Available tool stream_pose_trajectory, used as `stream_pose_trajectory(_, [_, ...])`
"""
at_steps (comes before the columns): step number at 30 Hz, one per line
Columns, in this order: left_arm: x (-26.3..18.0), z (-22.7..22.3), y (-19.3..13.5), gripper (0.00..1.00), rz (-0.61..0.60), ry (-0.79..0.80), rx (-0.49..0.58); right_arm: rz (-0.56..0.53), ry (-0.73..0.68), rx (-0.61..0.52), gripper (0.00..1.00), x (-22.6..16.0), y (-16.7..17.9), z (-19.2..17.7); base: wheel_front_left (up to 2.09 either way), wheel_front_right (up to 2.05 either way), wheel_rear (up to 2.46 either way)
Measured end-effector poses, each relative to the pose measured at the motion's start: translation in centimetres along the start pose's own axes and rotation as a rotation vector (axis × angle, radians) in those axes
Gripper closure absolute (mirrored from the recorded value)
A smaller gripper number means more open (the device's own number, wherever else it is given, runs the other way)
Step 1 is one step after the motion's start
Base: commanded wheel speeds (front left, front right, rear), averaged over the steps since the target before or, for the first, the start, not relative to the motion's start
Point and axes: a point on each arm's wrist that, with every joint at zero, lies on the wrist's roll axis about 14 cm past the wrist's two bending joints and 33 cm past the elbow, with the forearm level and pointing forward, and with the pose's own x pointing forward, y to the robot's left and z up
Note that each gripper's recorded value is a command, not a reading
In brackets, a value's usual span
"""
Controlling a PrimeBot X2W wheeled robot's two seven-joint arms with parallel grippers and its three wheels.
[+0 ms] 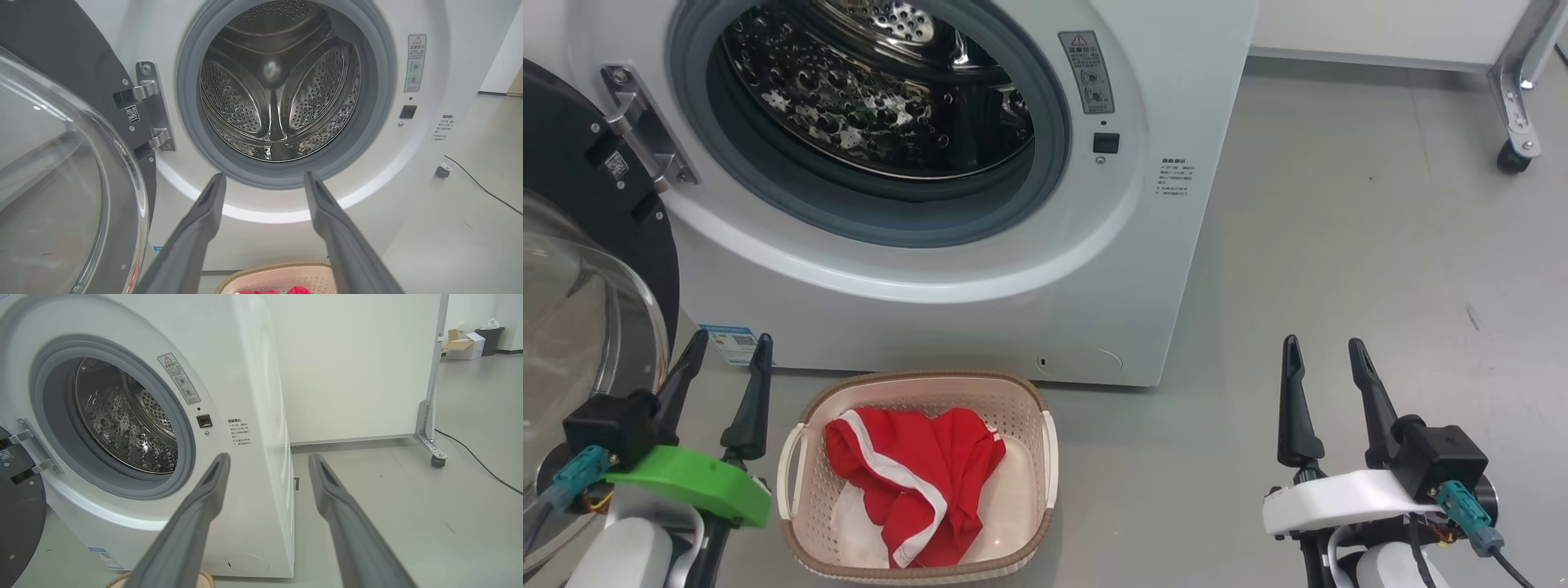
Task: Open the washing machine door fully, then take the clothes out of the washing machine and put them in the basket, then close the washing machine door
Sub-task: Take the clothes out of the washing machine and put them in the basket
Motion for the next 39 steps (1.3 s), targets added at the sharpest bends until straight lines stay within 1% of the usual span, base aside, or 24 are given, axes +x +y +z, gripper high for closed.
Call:
stream_pose_trajectory(7, [-1.4, 0.7, 0.0, 0.00, 0.025, -0.033, -0.010, -0.016, -0.005, -0.004, 0.00, -1.0, -0.4, 0.3, 0.00, 0.00, 0.00])
stream_pose_trajectory(11, [-2.0, -0.1, -0.5, 0.00, 0.023, -0.022, -0.027, -0.035, -0.008, -0.006, 0.00, -1.3, -1.0, 0.4, 0.00, 0.00, 0.00])
stream_pose_trajectory(23, [-3.2, -0.9, -1.0, 0.00, 0.025, -0.010, -0.027, -0.089, -0.006, -0.024, 0.00, -2.5, -2.7, 0.5, 0.00, 0.00, 0.00])
stream_pose_trajectory(39, [-3.7, -0.9, -1.3, 0.00, 0.032, -0.021, -0.033, -0.089, -0.013, -0.022, 0.00, -3.4, -3.1, 0.7, 0.00, 0.00, 0.00])
